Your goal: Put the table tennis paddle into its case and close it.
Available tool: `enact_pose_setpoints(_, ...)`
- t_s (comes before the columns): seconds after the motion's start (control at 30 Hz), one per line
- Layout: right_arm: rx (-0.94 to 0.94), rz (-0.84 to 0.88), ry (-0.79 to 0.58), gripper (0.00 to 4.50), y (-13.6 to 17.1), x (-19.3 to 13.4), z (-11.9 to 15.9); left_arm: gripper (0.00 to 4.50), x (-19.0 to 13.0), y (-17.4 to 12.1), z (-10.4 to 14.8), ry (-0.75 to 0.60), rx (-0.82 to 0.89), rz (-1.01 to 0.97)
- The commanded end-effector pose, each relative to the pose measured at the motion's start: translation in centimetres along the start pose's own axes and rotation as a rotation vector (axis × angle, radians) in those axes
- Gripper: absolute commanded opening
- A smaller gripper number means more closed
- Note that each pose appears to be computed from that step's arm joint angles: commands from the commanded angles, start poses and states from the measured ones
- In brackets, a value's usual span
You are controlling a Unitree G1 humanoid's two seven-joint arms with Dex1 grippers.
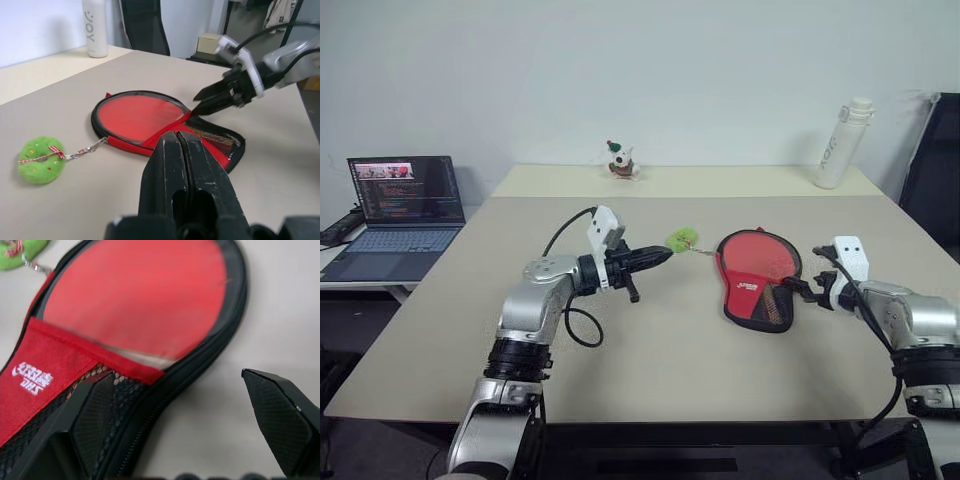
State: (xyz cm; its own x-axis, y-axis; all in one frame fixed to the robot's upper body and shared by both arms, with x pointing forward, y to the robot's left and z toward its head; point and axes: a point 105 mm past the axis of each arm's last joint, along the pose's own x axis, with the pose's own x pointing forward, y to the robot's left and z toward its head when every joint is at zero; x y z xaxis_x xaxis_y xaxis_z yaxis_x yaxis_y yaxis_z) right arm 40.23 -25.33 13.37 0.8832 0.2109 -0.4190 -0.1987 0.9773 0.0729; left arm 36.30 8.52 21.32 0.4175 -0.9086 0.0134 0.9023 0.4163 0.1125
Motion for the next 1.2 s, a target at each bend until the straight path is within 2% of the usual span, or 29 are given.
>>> enact_pose_setpoints(0.03,-0.029,0.027,-0.022,4.48,0.5,0.6,0.6,0.01,-1.1,-0.4,1.3,-0.024,0.030,0.013)
enact_pose_setpoints(0.33,-0.027,0.137,0.050,4.48,2.9,2.0,-1.7,0.01,-1.4,0.0,1.3,-0.011,0.042,0.045)
enact_pose_setpoints(0.43,-0.007,0.162,0.069,3.91,3.6,2.2,-2.3,0.00,-1.5,0.1,1.2,-0.005,0.043,0.054)
enact_pose_setpoints(0.7,0.104,0.184,0.090,1.27,4.0,3.2,-2.9,0.00,-2.0,0.3,0.9,0.015,0.048,0.066)
enact_pose_setpoints(0.77,0.154,0.230,0.088,0.72,4.6,3.3,-2.5,0.00,-2.3,0.1,0.7,0.021,0.044,0.054)
enact_pose_setpoints(0.83,0.244,0.354,0.067,0.11,6.5,3.1,-1.3,0.00,-3.5,-1.2,0.2,0.003,-0.022,-0.030)
enact_pose_setpoints(1.03,0.313,0.555,0.051,0.05,10.5,2.4,0.7,0.00,-7.7,-2.5,-4.2,0.155,-0.077,-0.092)
enact_pose_setpoints(1.2,0.302,0.664,0.112,0.05,13.8,1.5,-0.2,0.00,-9.3,-3.2,-5.3,0.200,-0.096,-0.097)
